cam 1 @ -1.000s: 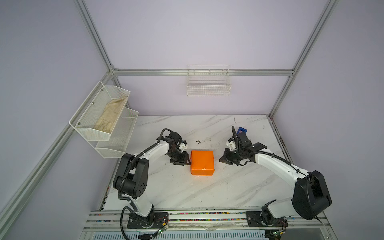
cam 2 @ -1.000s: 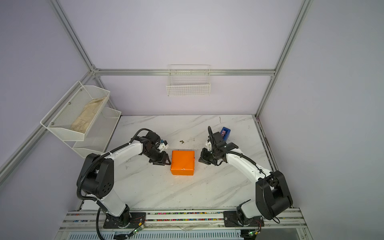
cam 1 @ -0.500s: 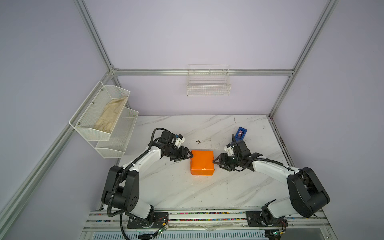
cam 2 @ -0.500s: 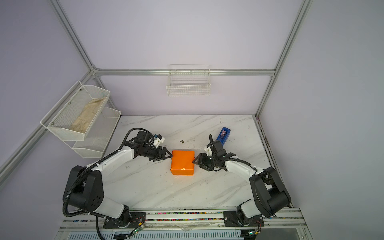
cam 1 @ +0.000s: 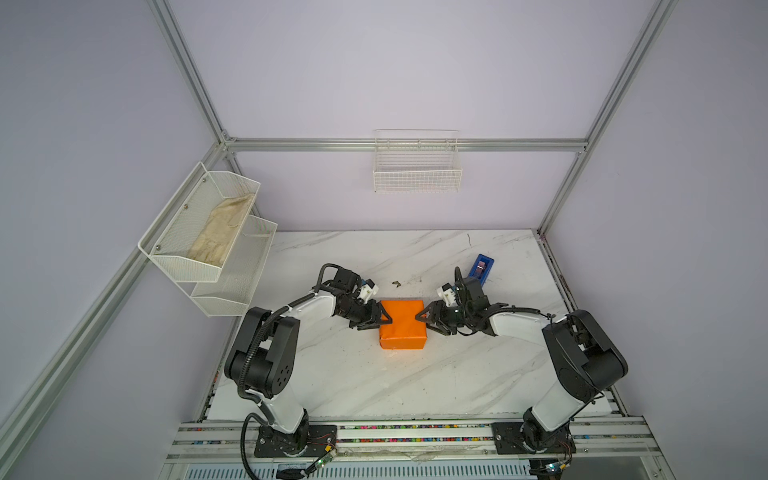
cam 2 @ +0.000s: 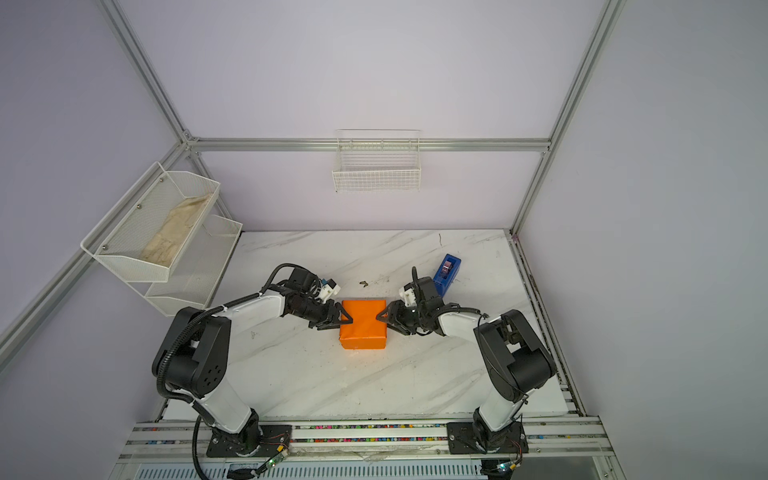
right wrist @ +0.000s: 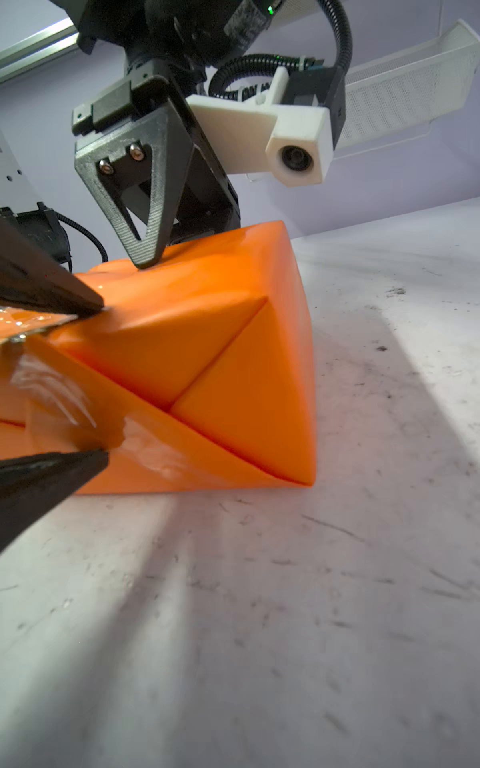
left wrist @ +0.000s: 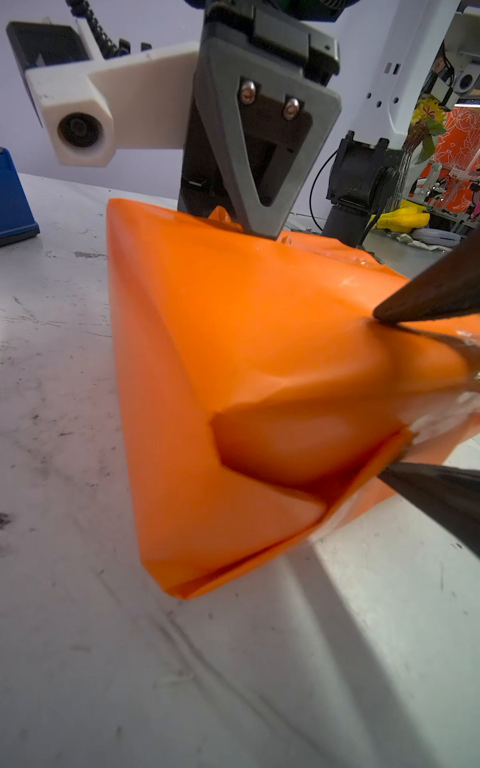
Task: Wrap the gift box in paper
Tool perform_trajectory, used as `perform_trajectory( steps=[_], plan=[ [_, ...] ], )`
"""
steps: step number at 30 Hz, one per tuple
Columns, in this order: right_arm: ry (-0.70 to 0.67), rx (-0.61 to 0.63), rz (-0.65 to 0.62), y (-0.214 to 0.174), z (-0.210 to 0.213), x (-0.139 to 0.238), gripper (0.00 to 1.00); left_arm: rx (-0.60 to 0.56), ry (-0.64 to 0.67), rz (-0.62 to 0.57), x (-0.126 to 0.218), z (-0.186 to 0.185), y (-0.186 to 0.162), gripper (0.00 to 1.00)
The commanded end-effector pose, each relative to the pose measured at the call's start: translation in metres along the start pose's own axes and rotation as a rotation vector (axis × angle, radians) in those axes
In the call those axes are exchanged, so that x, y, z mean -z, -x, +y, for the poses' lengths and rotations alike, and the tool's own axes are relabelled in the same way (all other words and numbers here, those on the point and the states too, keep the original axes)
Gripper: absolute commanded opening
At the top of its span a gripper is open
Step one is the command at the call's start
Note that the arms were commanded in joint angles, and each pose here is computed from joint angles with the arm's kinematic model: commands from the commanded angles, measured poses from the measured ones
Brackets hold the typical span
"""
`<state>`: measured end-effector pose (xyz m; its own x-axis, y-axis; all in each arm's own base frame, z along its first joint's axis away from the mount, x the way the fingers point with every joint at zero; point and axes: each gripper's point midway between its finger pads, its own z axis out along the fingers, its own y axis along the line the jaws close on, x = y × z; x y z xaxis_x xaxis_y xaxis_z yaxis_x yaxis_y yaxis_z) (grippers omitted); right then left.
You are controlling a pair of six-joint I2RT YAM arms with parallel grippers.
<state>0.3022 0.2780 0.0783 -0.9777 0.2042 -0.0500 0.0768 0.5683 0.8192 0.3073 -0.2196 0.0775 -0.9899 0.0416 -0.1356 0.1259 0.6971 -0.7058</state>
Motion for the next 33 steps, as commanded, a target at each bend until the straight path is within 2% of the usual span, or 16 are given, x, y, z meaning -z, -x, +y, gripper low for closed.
perform_trajectory(
  steps=[1,9,15,20,24,25,26,27,29,30,33],
  plan=[
    [-0.009,-0.004,-0.024,0.011,0.001,-0.008,0.52,-0.039,0.057,-0.002,-0.002,0.007,0.006,0.51],
    [-0.021,0.040,-0.050,0.050,0.009,-0.036,0.51,-0.082,0.101,-0.028,0.006,0.008,0.050,0.51],
    [-0.013,0.083,-0.057,0.080,0.015,-0.061,0.50,-0.092,0.141,-0.051,0.015,0.023,0.080,0.51],
    [-0.016,0.097,-0.067,0.092,0.019,-0.060,0.50,-0.074,0.177,-0.102,0.035,0.036,0.093,0.52],
    [-0.053,0.132,-0.201,0.117,0.032,-0.017,0.58,-0.090,0.244,-0.197,0.071,0.039,0.102,0.60],
    [-0.082,0.141,-0.251,0.126,0.030,0.000,0.72,-0.095,0.281,-0.231,0.082,0.041,0.104,0.63],
    [-0.106,0.149,-0.303,0.134,0.028,0.015,0.92,-0.097,0.316,-0.259,0.091,0.044,0.105,0.67],
    [-0.137,0.149,-0.366,0.145,0.022,0.036,0.97,-0.099,0.351,-0.293,0.102,0.048,0.105,0.74],
    [-0.187,0.190,-0.490,0.161,0.015,0.079,0.97,-0.096,0.428,-0.355,0.120,0.057,0.104,0.96],
    [-0.226,0.205,-0.568,0.169,0.012,0.104,0.97,-0.083,0.463,-0.387,0.129,0.062,0.102,1.00],
    [-0.396,0.252,-0.761,0.188,-0.005,0.161,0.97,-0.050,0.573,-0.490,0.150,0.078,0.098,1.00]
  ],
)
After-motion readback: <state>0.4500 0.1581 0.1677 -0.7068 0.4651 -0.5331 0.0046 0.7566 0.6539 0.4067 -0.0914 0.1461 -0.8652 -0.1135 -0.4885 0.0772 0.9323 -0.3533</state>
